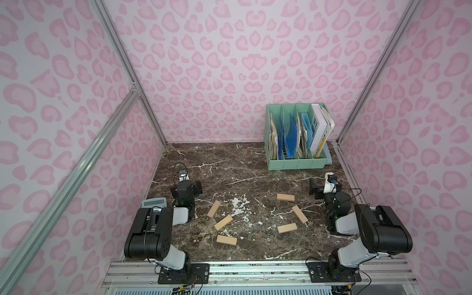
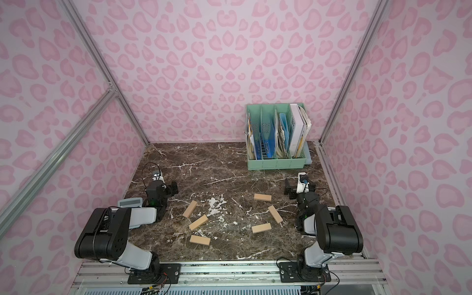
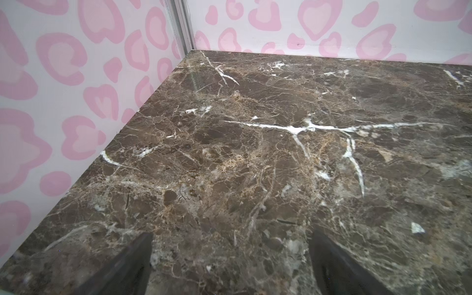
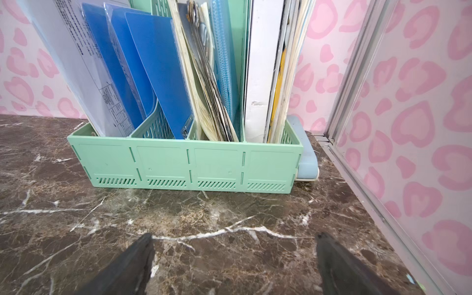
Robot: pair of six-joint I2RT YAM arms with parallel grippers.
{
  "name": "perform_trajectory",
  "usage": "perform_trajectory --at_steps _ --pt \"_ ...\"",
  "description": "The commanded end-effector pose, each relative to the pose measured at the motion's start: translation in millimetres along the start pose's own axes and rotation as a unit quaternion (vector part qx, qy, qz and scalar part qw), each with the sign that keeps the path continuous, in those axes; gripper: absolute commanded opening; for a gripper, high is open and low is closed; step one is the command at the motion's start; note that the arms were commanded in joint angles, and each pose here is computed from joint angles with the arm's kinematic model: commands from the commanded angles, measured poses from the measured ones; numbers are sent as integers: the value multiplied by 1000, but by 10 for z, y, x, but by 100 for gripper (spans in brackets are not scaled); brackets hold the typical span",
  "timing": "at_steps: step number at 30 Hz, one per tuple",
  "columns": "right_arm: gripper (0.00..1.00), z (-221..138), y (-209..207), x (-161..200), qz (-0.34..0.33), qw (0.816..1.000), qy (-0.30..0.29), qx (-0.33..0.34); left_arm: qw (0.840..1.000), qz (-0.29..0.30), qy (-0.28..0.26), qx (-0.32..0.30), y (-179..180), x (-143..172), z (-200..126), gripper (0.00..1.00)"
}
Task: Assemble the number 6 with building blocks
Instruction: Move the building block to the center of the board.
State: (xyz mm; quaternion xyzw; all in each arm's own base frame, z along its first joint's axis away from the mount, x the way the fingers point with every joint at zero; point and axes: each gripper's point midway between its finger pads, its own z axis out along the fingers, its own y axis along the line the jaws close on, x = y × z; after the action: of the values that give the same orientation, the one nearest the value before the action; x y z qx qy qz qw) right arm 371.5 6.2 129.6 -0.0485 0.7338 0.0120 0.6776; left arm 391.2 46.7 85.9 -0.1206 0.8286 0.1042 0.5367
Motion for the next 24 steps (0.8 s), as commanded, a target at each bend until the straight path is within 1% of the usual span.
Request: perform_trajectory --at_steps 1,2,24 --pt "100 18 -18 -27 -2 1000 -2 6 1000 -2 -5 -2 5 -42 9 99" --pt "100 -10 -25 -47 -1 1000 -10 9 1000 -1 -6 -2 2 -45 6 99" --pt "100 7 -32 -32 1 1000 -6 10 1000 -2 -5 -3 5 -36 11 99"
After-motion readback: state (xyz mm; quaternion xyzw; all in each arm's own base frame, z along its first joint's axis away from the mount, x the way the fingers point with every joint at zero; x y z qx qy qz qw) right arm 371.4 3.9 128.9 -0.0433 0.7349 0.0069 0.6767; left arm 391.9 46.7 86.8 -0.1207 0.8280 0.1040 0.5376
